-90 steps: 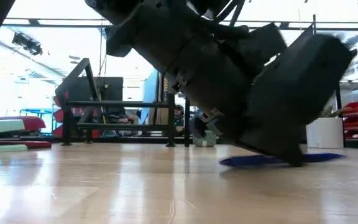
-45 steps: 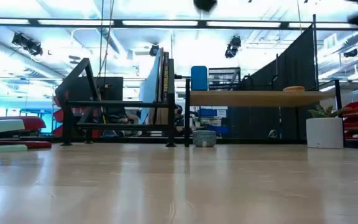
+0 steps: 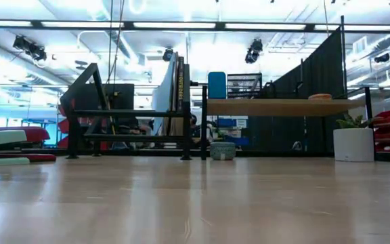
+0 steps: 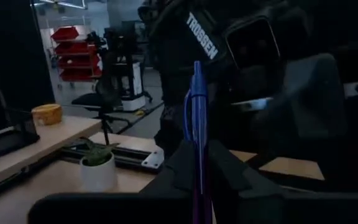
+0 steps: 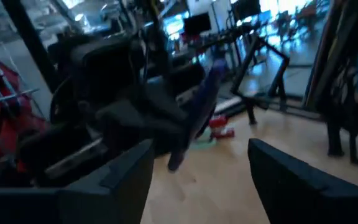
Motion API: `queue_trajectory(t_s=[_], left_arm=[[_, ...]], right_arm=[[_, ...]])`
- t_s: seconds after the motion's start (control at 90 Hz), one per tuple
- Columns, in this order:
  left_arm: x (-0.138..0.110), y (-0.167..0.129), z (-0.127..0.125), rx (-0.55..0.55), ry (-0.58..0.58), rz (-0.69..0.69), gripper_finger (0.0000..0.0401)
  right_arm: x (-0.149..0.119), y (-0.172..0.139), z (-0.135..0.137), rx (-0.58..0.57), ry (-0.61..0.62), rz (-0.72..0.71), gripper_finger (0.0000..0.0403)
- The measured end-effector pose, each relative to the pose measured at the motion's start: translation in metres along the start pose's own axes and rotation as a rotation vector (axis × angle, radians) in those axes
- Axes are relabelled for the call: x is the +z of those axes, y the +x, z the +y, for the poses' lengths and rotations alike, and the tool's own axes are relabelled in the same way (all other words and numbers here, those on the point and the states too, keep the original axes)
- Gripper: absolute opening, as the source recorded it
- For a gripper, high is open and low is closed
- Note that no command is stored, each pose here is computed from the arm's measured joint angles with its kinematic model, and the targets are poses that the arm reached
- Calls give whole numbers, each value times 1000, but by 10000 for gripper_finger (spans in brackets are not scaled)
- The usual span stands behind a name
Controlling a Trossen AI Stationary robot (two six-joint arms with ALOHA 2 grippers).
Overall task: Stock shelves
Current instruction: Put the blue ball pen into the pen organizer on the shelf
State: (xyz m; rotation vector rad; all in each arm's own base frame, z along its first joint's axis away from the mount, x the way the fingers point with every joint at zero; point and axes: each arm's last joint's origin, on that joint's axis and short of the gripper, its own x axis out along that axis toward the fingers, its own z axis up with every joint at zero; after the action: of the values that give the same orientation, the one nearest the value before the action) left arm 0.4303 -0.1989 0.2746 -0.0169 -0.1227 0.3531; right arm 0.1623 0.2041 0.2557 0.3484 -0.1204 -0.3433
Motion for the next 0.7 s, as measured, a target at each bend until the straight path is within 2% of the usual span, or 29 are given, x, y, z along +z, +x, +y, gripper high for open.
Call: queue_trajectory(t_s=[0.122, 0.233, 0.367, 0.533, 0.7], left_arm=[[2, -1, -1, -5, 4, -13, 1], [2, -1, -1, -11, 5, -13, 1], [2, -1, -1, -11, 13, -13, 1], [2, -2, -3, -24, 27, -17, 2], [2, -1, -1, -27, 50, -11, 42]], right_arm=[[6, 13, -1, 64, 6, -28, 223], [9, 23, -2, 137, 19, -49, 198], [12, 26, -2, 154, 11, -72, 140], [13, 23, -1, 165, -33, -78, 28], [19, 21, -3, 134, -35, -86, 13]])
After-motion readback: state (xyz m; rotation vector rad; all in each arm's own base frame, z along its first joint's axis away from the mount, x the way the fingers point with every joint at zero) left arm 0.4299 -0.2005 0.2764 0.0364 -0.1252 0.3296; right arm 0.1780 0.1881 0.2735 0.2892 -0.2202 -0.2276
